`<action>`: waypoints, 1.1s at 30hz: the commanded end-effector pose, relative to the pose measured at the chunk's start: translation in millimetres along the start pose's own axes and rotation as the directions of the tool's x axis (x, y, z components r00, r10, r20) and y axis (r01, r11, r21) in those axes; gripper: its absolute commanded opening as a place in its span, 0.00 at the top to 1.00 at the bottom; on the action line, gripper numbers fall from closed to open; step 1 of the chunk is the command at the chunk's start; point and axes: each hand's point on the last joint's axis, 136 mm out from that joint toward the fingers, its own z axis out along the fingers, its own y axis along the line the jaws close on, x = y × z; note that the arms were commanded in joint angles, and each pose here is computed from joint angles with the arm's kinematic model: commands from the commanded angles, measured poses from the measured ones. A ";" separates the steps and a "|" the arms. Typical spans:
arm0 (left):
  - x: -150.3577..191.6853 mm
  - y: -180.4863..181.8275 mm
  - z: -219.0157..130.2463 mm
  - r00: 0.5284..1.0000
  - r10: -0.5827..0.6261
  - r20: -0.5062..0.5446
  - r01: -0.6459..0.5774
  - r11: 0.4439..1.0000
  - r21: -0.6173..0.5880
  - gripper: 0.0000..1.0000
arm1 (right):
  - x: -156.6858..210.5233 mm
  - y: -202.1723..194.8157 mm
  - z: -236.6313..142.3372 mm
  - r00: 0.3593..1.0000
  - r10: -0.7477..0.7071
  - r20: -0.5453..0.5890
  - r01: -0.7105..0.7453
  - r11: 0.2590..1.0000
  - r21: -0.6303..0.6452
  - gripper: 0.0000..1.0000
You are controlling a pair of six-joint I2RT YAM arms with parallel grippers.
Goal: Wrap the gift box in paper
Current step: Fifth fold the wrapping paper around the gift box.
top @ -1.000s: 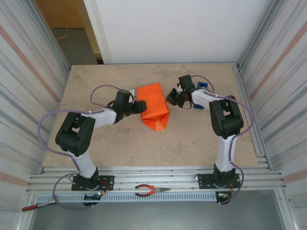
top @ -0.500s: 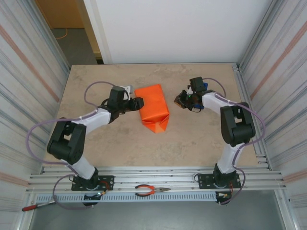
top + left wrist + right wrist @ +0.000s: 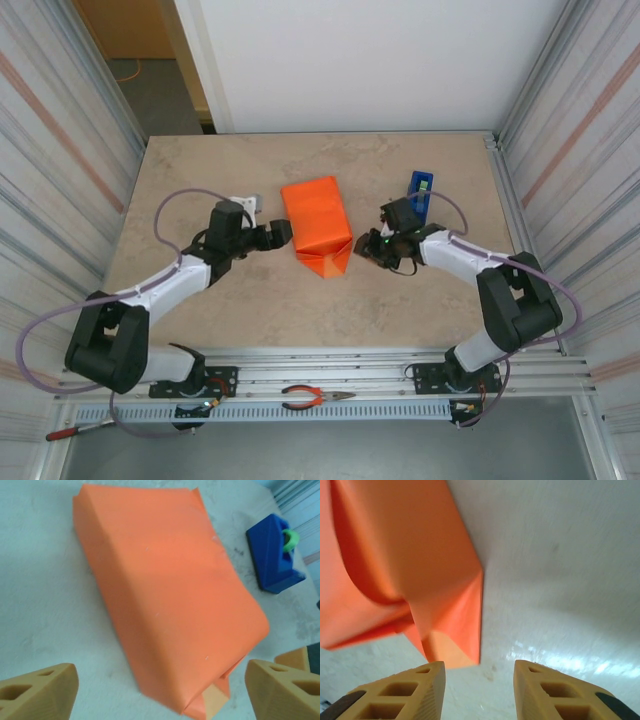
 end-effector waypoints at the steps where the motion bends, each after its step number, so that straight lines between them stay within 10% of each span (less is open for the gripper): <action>1: 3.8 7.8 -9.3 0.999 -0.031 0.026 0.032 0.999 -0.033 0.02 | 15.3 -1.2 5.3 0.999 -0.028 0.020 0.027 0.997 0.068 0.59; 33: 26.0 26.3 0.5 0.999 -0.046 0.019 0.049 0.988 -0.145 0.01 | 35.0 16.0 54.2 0.997 -0.069 -0.034 0.073 0.987 0.144 0.71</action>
